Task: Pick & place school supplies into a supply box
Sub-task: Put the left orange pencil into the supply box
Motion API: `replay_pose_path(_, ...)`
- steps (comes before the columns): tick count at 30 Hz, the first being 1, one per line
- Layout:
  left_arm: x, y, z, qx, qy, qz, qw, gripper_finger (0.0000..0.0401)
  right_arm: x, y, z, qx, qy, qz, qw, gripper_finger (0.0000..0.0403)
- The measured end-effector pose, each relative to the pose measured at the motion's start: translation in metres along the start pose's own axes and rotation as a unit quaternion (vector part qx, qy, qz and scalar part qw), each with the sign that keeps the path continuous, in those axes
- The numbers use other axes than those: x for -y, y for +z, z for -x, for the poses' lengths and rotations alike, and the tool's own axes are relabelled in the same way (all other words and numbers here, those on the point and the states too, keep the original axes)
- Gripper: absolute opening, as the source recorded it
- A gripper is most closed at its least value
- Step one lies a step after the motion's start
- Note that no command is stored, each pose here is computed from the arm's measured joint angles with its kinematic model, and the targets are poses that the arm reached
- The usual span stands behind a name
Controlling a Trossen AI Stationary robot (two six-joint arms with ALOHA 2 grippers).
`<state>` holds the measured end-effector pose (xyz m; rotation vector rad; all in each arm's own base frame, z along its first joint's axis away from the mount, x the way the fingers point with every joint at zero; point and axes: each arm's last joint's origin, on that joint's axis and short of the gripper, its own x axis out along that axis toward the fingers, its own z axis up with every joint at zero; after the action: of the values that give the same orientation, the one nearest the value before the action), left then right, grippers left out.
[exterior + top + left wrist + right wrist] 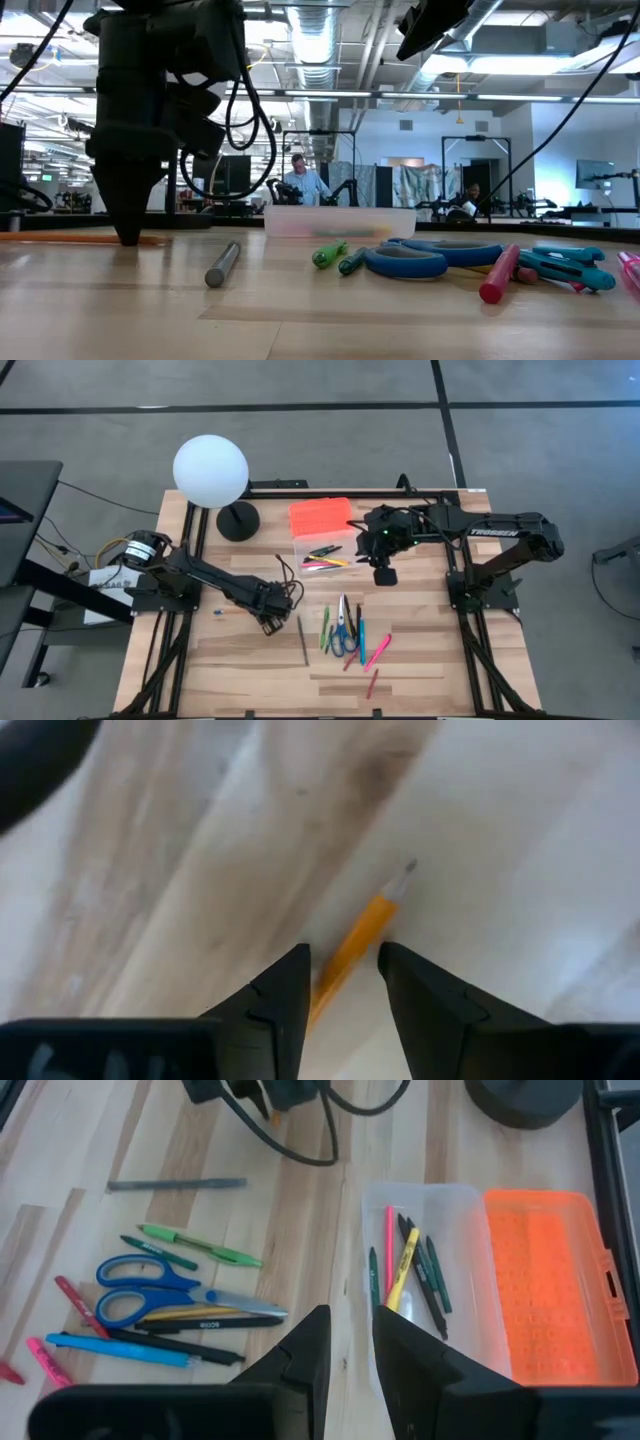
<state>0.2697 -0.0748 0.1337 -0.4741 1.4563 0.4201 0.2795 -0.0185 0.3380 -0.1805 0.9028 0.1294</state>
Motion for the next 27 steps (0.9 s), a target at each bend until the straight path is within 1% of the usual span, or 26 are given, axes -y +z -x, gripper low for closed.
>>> replay_pose_path(3,0.005,-0.004,0.001,0.0,-0.007,-0.006,1.0,0.0126,0.0,-0.001,0.0,-0.006,0.002,-0.001,1.0,0.0072)
replay_pose_path(6,0.015,-0.008,0.004,-0.002,-0.026,-0.008,1.0,0.0126,0.0,-0.001,0.0,-0.007,0.002,-0.001,1.0,0.0072)
replay_pose_path(9,0.029,-0.012,0.007,-0.007,-0.072,-0.019,0.997,0.0126,0.0,-0.001,0.0,-0.006,0.002,0.0,1.0,0.0072)
replay_pose_path(11,0.041,-0.012,0.009,-0.012,-0.127,-0.025,0.991,0.0126,0.0,-0.001,0.0,-0.006,0.002,0.004,1.0,0.0072)
replay_pose_path(13,0.05,-0.014,0.011,-0.009,-0.168,-0.027,0.985,0.0126,0.0,-0.001,0.0,-0.006,0.002,0.009,1.0,0.0072)
replay_pose_path(16,0.063,-0.016,0.014,0.024,-0.203,-0.018,0.979,0.0126,0.0,-0.001,0.0,-0.007,0.002,0.01,1.0,0.0072)
replay_pose_path(19,0.07,-0.02,0.016,0.067,-0.199,0.025,0.977,0.0126,0.0,-0.001,0.0,-0.006,0.002,0.014,1.0,0.0072)
replay_pose_path(21,0.073,-0.025,0.016,0.086,-0.187,0.068,0.976,0.0126,0.0,-0.001,0.0,-0.006,0.002,0.014,1.0,0.0072)
replay_pose_path(24,0.073,-0.035,0.015,0.106,-0.157,0.154,0.97,0.0126,0.0,-0.001,0.0,-0.006,0.002,0.015,1.0,0.0072)
replay_pose_path(27,0.072,-0.048,0.014,0.109,-0.125,0.249,0.954,0.0126,0.0,-0.001,0.0,-0.006,0.004,0.018,1.0,0.0072)
